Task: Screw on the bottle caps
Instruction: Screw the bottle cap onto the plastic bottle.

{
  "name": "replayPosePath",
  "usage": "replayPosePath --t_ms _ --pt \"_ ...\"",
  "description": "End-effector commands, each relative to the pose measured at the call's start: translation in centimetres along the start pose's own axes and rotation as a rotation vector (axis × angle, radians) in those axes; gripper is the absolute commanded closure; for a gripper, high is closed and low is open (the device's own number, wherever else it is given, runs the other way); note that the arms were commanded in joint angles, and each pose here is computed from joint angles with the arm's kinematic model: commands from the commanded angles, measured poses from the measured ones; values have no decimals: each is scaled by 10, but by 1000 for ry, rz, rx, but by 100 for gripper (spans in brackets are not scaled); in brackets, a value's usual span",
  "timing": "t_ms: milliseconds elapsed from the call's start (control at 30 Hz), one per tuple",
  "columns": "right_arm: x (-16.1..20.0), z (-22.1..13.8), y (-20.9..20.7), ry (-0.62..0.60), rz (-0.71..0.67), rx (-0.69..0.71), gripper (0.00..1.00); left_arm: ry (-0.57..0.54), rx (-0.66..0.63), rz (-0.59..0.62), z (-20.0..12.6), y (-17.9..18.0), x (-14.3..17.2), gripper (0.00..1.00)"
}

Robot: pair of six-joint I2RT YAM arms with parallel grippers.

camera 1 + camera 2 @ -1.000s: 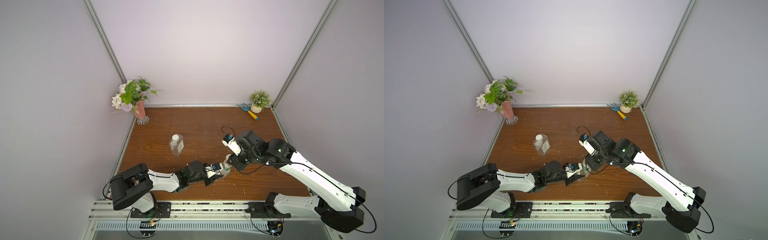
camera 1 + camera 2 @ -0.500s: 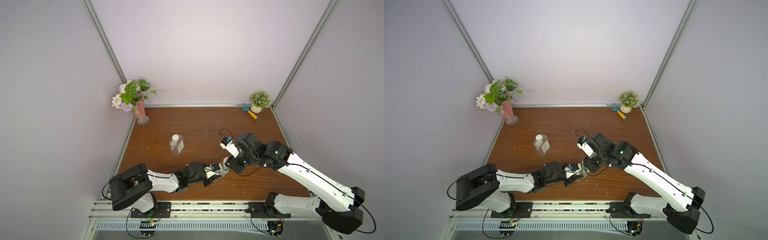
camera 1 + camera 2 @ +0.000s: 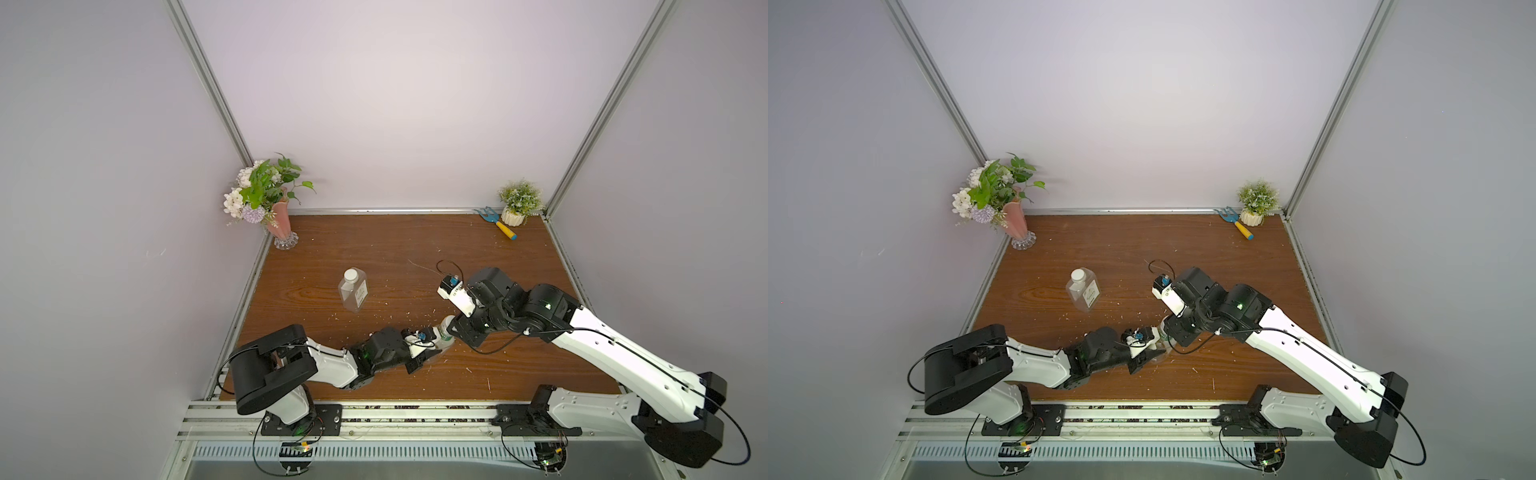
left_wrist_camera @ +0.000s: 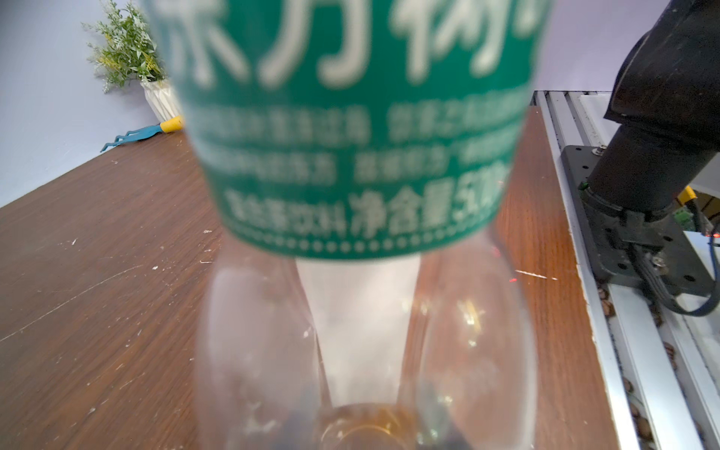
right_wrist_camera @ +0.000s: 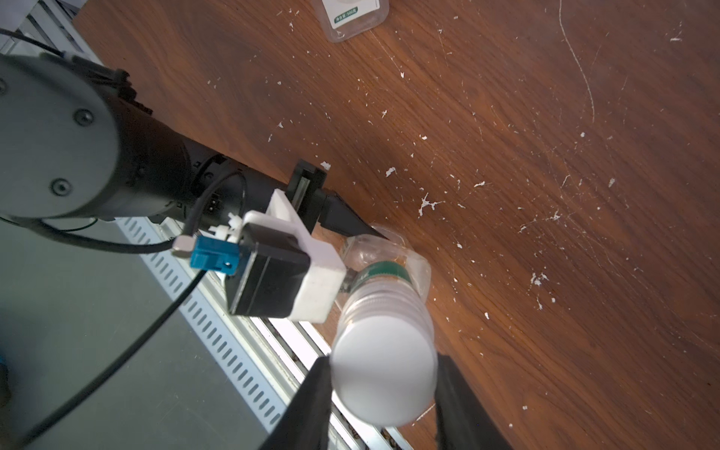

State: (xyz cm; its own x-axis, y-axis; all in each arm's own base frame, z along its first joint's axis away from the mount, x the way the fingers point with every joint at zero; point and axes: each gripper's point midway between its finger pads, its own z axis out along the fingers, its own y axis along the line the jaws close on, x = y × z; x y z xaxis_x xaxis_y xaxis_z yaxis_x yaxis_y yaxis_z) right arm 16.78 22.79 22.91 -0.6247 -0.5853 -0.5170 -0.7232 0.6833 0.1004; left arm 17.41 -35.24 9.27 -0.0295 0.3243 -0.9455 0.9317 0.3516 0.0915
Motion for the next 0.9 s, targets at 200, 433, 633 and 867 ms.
replayPosePath --t_ms 200,433,633,867 --pt "16 20 -3 75 -22 14 69 -154 -57 -18 2 13 -31 86" --pt "13 22 1 89 -52 8 70 -149 -52 -14 4 13 -29 86" --pt "12 27 7 119 -78 2 70 -142 -64 -1 3 14 -27 86" --pt "11 23 10 144 -73 -7 70 -137 -103 -20 1 22 -20 87"
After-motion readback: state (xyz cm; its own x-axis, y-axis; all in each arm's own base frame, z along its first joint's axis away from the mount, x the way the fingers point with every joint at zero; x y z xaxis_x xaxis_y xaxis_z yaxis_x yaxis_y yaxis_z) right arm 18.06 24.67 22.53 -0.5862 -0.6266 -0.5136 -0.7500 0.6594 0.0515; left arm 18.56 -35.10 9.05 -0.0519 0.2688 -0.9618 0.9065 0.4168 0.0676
